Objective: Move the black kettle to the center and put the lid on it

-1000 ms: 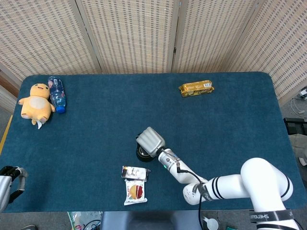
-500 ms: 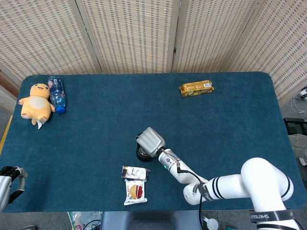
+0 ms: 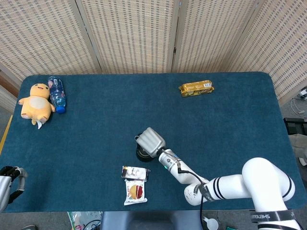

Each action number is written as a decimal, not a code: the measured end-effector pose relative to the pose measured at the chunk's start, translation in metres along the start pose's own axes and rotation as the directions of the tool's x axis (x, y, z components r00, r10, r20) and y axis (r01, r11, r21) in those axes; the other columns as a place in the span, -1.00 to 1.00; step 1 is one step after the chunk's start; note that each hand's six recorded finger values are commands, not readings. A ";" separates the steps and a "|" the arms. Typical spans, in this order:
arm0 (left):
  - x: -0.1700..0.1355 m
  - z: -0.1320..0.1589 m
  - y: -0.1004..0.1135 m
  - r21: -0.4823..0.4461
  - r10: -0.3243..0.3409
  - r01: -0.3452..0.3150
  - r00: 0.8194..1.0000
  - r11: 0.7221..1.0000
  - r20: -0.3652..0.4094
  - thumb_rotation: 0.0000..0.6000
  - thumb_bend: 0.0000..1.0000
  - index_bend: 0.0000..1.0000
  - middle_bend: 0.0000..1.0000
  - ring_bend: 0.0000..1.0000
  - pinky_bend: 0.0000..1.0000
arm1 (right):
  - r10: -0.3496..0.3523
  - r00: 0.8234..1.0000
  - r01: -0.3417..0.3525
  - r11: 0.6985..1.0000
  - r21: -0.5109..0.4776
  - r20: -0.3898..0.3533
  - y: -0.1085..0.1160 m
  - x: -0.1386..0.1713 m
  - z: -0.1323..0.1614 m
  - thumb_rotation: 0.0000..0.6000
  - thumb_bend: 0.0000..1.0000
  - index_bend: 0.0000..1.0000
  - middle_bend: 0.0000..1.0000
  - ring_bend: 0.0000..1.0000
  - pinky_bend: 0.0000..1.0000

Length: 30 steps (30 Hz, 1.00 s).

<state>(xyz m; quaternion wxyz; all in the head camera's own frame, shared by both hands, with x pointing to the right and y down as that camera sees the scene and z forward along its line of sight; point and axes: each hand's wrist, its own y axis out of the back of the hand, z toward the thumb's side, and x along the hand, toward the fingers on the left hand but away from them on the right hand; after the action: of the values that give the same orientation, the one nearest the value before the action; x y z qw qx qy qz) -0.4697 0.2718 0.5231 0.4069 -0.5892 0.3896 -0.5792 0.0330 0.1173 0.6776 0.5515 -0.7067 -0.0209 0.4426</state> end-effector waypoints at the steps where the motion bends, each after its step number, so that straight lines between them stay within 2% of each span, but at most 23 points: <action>1: 0.000 0.000 0.000 0.001 0.000 0.000 1.000 1.000 0.000 1.00 0.12 0.15 0.16 -0.16 0.17 | -0.003 1.000 0.003 1.000 -0.001 -0.001 0.001 0.001 0.000 1.00 -0.96 -0.27 1.00 1.00 1.00; 8: 0.000 0.001 -0.001 0.008 -0.005 0.005 1.000 1.000 0.006 1.00 0.12 0.15 0.16 -0.16 0.17 | -0.007 1.000 0.007 1.000 0.003 -0.003 0.005 0.013 -0.004 1.00 -0.91 -0.26 1.00 1.00 1.00; 10: 0.000 0.002 -0.002 0.008 -0.008 0.007 1.000 1.000 0.009 1.00 0.12 0.15 0.16 -0.16 0.17 | -0.002 1.000 0.002 1.000 0.008 0.000 0.004 0.016 -0.006 1.00 -0.76 -0.23 1.00 1.00 1.00; 17: 0.000 0.003 -0.002 0.008 -0.007 0.007 1.000 1.000 0.007 1.00 0.12 0.15 0.16 -0.16 0.17 | 0.012 1.000 -0.012 1.000 0.010 0.004 0.001 0.018 -0.007 1.00 0.19 -0.13 1.00 1.00 1.00; 21: 0.000 0.003 -0.002 0.007 -0.009 0.009 1.000 1.000 0.007 1.00 0.12 0.15 0.16 -0.16 0.17 | 0.017 1.000 -0.017 1.000 0.011 0.002 -0.002 0.016 -0.005 1.00 0.62 -0.10 1.00 1.00 1.00; 26: 0.000 0.002 -0.001 0.003 -0.005 0.005 1.000 1.000 0.006 1.00 0.12 0.15 0.16 -0.16 0.17 | 0.022 1.000 -0.022 1.000 0.010 0.001 -0.004 0.016 -0.004 1.00 0.91 -0.09 1.00 1.00 1.00; 30: 0.000 0.002 -0.001 0.003 -0.006 0.006 1.000 1.000 0.007 1.00 0.12 0.15 0.16 -0.16 0.17 | 0.024 1.000 -0.025 1.000 0.011 0.003 -0.004 0.016 -0.004 1.00 0.96 -0.09 1.00 1.00 1.00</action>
<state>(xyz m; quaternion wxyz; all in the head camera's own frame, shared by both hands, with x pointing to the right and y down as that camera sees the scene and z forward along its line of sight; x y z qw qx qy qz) -0.4677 0.2724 0.5240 0.4075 -0.5917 0.3857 -0.5789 0.0468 0.1237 0.6713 0.5500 -0.7032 -0.0106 0.4505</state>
